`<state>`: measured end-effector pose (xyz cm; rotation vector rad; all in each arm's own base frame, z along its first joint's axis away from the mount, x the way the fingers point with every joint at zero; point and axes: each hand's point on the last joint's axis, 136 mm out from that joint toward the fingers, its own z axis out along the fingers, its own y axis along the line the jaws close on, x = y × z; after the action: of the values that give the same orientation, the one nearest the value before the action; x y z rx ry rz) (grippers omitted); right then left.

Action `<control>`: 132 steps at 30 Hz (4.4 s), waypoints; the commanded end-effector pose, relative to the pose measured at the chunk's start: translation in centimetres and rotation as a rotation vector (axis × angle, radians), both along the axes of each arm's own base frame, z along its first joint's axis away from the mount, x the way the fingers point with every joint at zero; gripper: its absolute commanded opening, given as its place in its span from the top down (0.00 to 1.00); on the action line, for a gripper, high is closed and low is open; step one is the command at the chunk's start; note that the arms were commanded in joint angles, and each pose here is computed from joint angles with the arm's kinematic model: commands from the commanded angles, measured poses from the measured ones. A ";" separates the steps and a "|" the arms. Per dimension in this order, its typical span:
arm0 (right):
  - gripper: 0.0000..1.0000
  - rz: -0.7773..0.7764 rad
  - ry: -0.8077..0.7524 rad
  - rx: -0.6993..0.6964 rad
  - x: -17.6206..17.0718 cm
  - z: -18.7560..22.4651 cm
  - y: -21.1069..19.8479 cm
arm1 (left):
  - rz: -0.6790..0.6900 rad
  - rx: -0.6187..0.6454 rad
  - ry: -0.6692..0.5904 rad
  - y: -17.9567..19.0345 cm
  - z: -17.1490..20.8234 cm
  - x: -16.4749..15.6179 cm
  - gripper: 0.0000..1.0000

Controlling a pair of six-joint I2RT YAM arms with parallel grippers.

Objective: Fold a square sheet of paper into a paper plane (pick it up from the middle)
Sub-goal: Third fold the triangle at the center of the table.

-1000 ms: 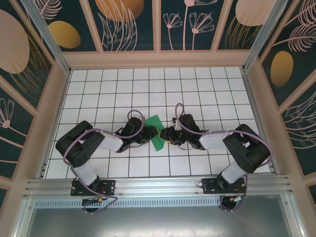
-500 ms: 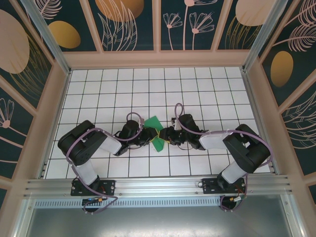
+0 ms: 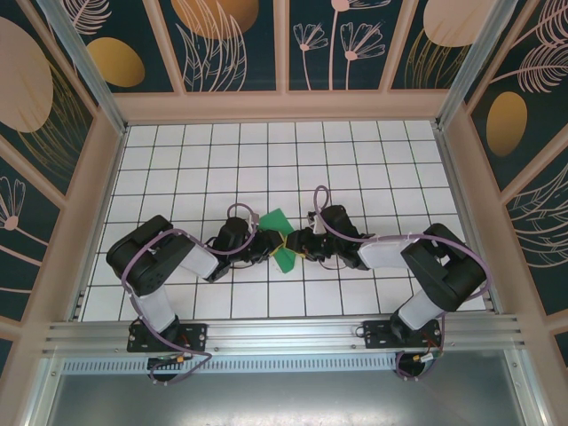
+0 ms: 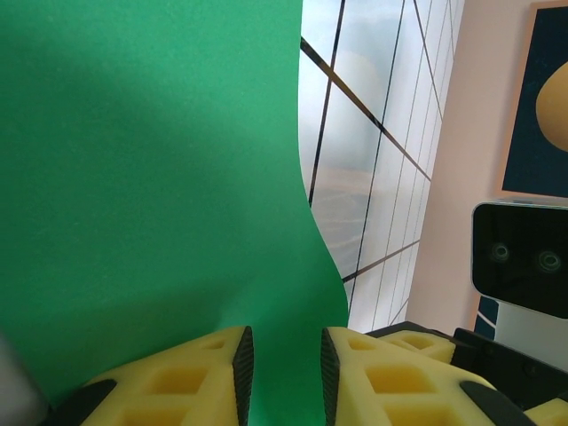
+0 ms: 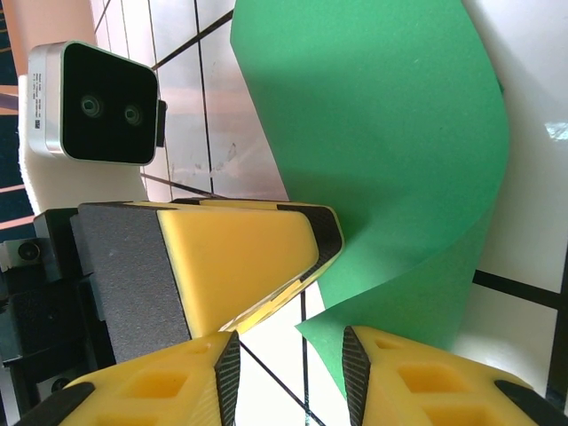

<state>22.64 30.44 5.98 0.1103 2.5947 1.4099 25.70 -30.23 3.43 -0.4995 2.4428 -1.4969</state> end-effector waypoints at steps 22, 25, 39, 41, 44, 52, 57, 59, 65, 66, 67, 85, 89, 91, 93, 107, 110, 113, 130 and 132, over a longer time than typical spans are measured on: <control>0.36 -0.077 -0.084 0.149 1.4 3.4 -0.2 | -0.123 -0.066 -0.008 -1.2 1.2 -2.3 0.71; 0.34 -0.081 -0.083 0.161 1.4 3.5 -0.3 | -0.119 -0.059 0.000 -1.1 0.8 -2.4 0.71; 0.35 -0.105 -0.089 0.192 1.6 4.3 -0.8 | -0.112 -0.055 0.002 -1.0 0.5 -2.3 0.73; 0.35 -0.104 -0.083 0.188 1.6 4.1 -0.7 | -0.119 -0.069 -0.006 -1.1 0.9 -2.4 0.72; 0.35 -0.105 -0.075 0.183 1.6 3.8 -0.8 | -0.109 -0.078 -0.020 -1.1 1.5 -2.2 0.70; 0.35 -0.107 -0.072 0.170 1.7 3.5 -0.8 | -0.077 -0.102 -0.047 -0.7 2.3 -2.0 0.66; 0.35 -0.100 -0.067 0.180 1.6 3.7 -0.6 | -0.081 -0.154 -0.074 -0.9 3.3 -2.0 0.66; 0.34 -0.098 -0.069 0.182 1.7 3.8 -0.5 | -0.091 -0.167 -0.080 -1.0 3.5 -2.2 0.65; 0.34 -0.090 -0.070 0.189 1.8 4.0 -0.3 | -0.110 -0.179 -0.063 -1.4 3.2 -2.3 0.64; 0.33 -0.089 -0.070 0.190 1.8 4.0 -0.2 | -0.111 -0.176 -0.056 -1.4 3.0 -2.3 0.64; 0.33 -0.089 -0.071 0.191 1.8 4.0 -0.2 | -0.110 -0.174 -0.054 -1.4 2.8 -2.3 0.64; 0.33 -0.075 -0.065 0.199 1.8 4.1 0.1 | -0.126 -0.189 -0.050 -2.0 2.8 -2.1 0.64; 0.33 -0.075 -0.064 0.197 1.8 4.0 0.1 | -0.123 -0.185 -0.050 -2.1 2.7 -2.0 0.68; 0.33 -0.076 -0.062 0.195 1.8 4.0 0.0 | -0.123 -0.190 -0.054 -2.2 2.9 -1.8 0.68; 0.32 -0.071 -0.059 0.196 1.7 3.9 0.1 | -0.122 -0.194 -0.057 -2.3 3.0 -1.7 0.68; 0.32 -0.068 -0.070 0.149 1.7 3.8 -0.2 | -0.110 -0.199 -0.069 -2.0 3.0 -1.7 0.96; 0.33 -0.085 -0.104 0.085 2.0 4.0 -1.0 | -0.110 -0.190 -0.077 -1.9 2.9 -1.6 0.96; 0.33 -0.102 -0.122 0.001 2.0 3.5 -2.1 | -0.118 -0.178 -0.079 -1.6 2.6 -1.7 0.97; 0.55 -0.091 -0.107 -0.114 1.4 1.7 -3.3 | -0.153 0.031 -0.134 0.6 1.2 -0.2 0.97; 0.59 -0.077 -0.108 -0.111 1.4 1.8 -2.9 | -0.175 0.070 -0.136 0.6 0.8 0.0 0.97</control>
<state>23.44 26.90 6.95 0.1618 2.5587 1.2168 25.44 -29.94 5.06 -0.2632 2.4185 -1.5635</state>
